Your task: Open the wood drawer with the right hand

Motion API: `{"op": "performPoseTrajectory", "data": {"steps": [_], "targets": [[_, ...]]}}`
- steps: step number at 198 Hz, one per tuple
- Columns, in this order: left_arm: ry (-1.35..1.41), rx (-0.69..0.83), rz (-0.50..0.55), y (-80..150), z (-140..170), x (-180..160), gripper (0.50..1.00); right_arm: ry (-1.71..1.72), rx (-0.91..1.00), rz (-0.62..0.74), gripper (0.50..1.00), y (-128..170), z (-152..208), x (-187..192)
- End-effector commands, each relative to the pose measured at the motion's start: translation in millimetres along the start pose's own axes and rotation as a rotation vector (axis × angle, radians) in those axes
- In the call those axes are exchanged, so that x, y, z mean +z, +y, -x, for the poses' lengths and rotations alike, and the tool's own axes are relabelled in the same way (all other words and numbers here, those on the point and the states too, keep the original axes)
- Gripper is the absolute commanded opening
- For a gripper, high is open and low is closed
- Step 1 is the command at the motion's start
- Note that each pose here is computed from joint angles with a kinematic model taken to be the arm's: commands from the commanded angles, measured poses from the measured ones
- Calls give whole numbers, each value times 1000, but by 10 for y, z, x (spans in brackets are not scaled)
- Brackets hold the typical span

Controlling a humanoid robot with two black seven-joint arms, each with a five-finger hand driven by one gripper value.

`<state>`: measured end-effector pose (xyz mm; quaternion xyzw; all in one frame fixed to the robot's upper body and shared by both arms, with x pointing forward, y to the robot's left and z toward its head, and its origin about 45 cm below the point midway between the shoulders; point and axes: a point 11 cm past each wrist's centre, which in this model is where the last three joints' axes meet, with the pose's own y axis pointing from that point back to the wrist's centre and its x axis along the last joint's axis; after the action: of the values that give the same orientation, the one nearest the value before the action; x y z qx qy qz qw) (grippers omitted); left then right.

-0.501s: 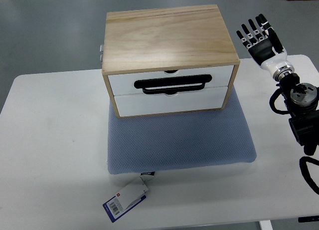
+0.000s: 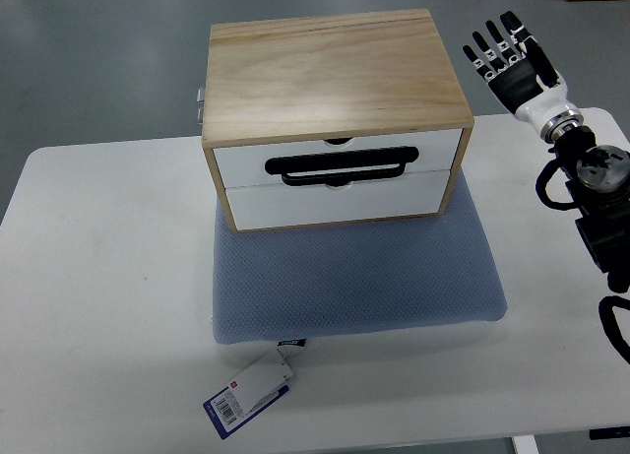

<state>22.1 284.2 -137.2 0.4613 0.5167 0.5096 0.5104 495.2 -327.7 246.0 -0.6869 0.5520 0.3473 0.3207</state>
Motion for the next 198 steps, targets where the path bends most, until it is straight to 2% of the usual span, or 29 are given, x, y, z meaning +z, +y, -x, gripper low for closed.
{"op": "performPoseTrajectory", "data": {"steps": [1, 6, 7, 13, 25, 26, 37, 49, 50, 56, 66, 67, 69, 84, 110, 123, 124, 125, 137, 138, 146, 160, 179, 189, 190, 198], "targets": [[-6, -6, -1, 0, 10, -2, 1000, 117, -29, 27, 946, -93, 184, -210], [-6, -6, -1, 0, 10, -2, 1000, 117, -29, 27, 946, -93, 184, -210], [-7, -11, 1, 0, 16, 7, 1000, 196, -48, 49, 946, -152, 314, -326], [-7, -12, 1, 0, 18, 7, 1000, 254, -51, 71, 946, -171, 365, -387], [-7, -14, 1, 0, 19, 7, 1000, 274, -51, 77, 946, -177, 382, -407], [-7, -14, 1, 0, 19, 7, 1000, 372, -63, 113, 946, -227, 506, -489], [-10, -17, 0, 0, 26, 5, 1000, 477, -79, 155, 946, -276, 647, -550], [-10, -15, 0, 0, 21, 5, 1000, 498, -78, 165, 946, -281, 661, -560], [-10, -18, 2, 1, 28, 14, 1000, 599, -87, 199, 946, -311, 780, -643], [-11, -18, 3, 1, 29, 23, 1000, 663, -99, 213, 944, -340, 896, -716], [-11, -18, 3, 1, 29, 23, 1000, 663, -99, 213, 944, -340, 896, -717], [-10, -20, 8, 2, 37, 53, 1000, 756, -122, 236, 944, -384, 1094, -793], [-10, -20, 8, 2, 37, 53, 1000, 778, -131, 243, 944, -397, 1151, -804], [-10, -20, 8, 2, 37, 53, 1000, 904, -165, 290, 944, -441, 1441, -861], [-10, -24, 13, 3, 46, 81, 1000, 1225, -226, 470, 944, -433, 2039, -817], [-10, -24, 13, 3, 50, 81, 1000, 1249, -231, 486, 944, -426, 2083, -806], [-10, -25, 13, 3, 51, 81, 1000, 1381, -257, 561, 944, -395, 2332, -721], [-10, -25, 13, 3, 51, 81, 1000, 1406, -258, 576, 944, -386, 2380, -708], [-10, -25, 13, 3, 51, 81, 1000, 1426, -263, 589, 944, -377, 2436, -690], [-11, -25, 13, 3, 51, 80, 1000, 1530, -271, 649, 944, -320, 2684, -627], [-11, -25, 13, 3, 51, 80, 1000, 1604, -274, 699, 944, -272, 2852, -542], [-11, -25, 13, 3, 51, 80, 1000, 1692, -298, 762, 944, -182, 3054, -385], [-11, -25, 13, 3, 51, 80, 1000, 1802, -410, 843, 944, 3, 3400, 45], [-11, -25, 13, 3, 51, 80, 1000, 1802, -410, 843, 944, 3, 3400, 45], [-11, -24, 13, 3, 46, 80, 1000, 1857, -456, 878, 942, 95, 3506, 248], [-10, -24, 13, 3, 46, 81, 1000, 1890, -483, 899, 942, 142, 3558, 377]]}}
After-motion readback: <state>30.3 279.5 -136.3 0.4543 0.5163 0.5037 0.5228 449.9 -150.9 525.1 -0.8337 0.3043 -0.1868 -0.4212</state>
